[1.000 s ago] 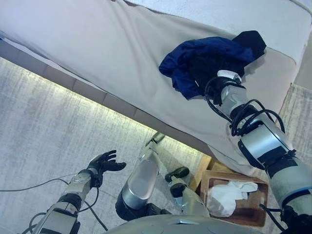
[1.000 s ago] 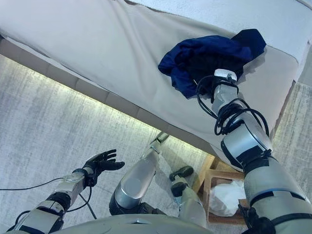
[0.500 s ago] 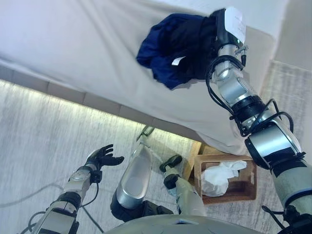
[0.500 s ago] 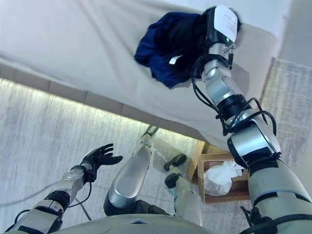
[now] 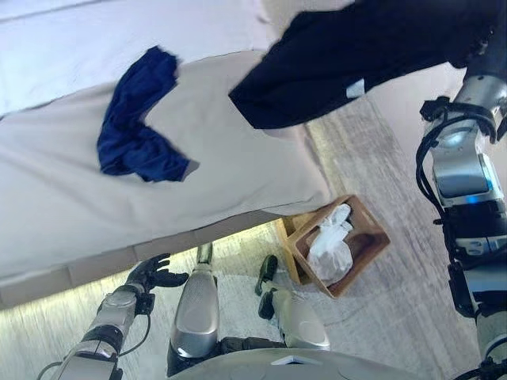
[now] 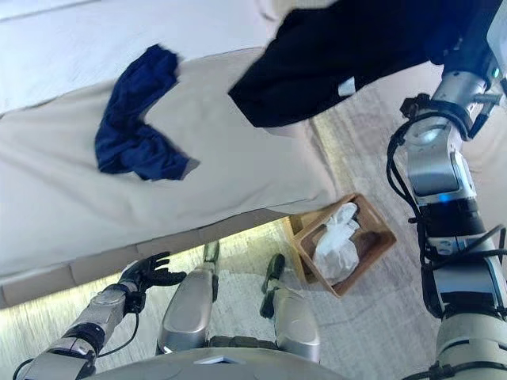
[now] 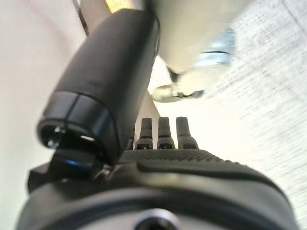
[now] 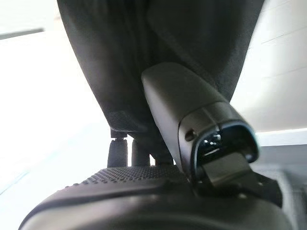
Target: Pick up the clothes from the bed and place them into the basket
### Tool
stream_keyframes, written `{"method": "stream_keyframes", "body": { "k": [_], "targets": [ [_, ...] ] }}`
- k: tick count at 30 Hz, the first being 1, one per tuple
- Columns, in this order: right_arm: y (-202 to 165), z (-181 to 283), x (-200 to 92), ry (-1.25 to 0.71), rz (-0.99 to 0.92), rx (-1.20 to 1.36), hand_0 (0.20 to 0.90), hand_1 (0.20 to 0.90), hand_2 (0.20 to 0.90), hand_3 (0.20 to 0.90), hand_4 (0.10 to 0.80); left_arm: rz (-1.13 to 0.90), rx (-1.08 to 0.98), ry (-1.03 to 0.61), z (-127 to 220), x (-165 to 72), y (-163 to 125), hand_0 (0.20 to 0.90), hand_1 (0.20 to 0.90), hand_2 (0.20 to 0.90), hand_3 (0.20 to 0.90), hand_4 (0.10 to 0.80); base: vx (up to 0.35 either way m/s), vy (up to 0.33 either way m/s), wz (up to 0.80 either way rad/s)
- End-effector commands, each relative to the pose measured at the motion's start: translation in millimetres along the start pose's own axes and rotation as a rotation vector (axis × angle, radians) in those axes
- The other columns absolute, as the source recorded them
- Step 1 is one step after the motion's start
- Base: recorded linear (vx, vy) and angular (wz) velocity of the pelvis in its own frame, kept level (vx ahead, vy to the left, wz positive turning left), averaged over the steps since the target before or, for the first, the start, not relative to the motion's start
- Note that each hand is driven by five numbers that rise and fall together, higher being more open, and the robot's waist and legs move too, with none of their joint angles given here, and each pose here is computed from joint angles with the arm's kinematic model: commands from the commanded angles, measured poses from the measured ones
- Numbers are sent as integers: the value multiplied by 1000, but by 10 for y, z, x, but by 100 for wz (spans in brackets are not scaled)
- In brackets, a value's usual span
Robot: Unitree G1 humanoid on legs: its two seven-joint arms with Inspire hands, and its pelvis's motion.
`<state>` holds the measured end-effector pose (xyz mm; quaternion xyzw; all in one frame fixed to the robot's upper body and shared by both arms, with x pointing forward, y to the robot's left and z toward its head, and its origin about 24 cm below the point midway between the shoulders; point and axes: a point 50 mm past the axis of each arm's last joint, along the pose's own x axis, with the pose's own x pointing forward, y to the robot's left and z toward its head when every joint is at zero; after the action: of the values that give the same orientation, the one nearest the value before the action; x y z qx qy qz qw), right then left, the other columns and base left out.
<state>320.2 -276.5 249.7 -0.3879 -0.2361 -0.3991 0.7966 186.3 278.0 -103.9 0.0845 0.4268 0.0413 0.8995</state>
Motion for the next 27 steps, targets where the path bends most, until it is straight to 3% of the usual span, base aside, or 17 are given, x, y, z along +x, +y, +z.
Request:
{"method": "stream_keyframes", "body": {
  "k": [1, 7, 16, 21, 27],
  "targets": [
    [-410, 221, 162, -231, -146, -47, 300, 300, 300, 200, 100, -114, 98, 110, -343, -32, -313, 900, 900, 900, 900, 800, 23, -90, -20],
    [-408, 118, 4, -288, -73, -54, 300, 300, 300, 200, 100, -189, 125, 122, -385, -29, -544, 900, 900, 900, 900, 800, 51, -81, -29],
    [-87, -497, -250, -57, 237, -237, 300, 300, 300, 200, 100, -206, 181, 191, -562, -82, -524, 900, 900, 900, 900, 800, 42, -108, -16],
    [68, -789, -136, 129, 327, -347, 300, 300, 300, 200, 100, -183, 149, 43, -45, 59, -480, 900, 900, 900, 900, 800, -328, -104, -6],
    [100, -833, 203, 242, 310, -534, 300, 300, 300, 200, 100, -239, 94, -178, 541, 119, -702, 900, 900, 900, 900, 800, -273, -1, -5]
  ]
}}
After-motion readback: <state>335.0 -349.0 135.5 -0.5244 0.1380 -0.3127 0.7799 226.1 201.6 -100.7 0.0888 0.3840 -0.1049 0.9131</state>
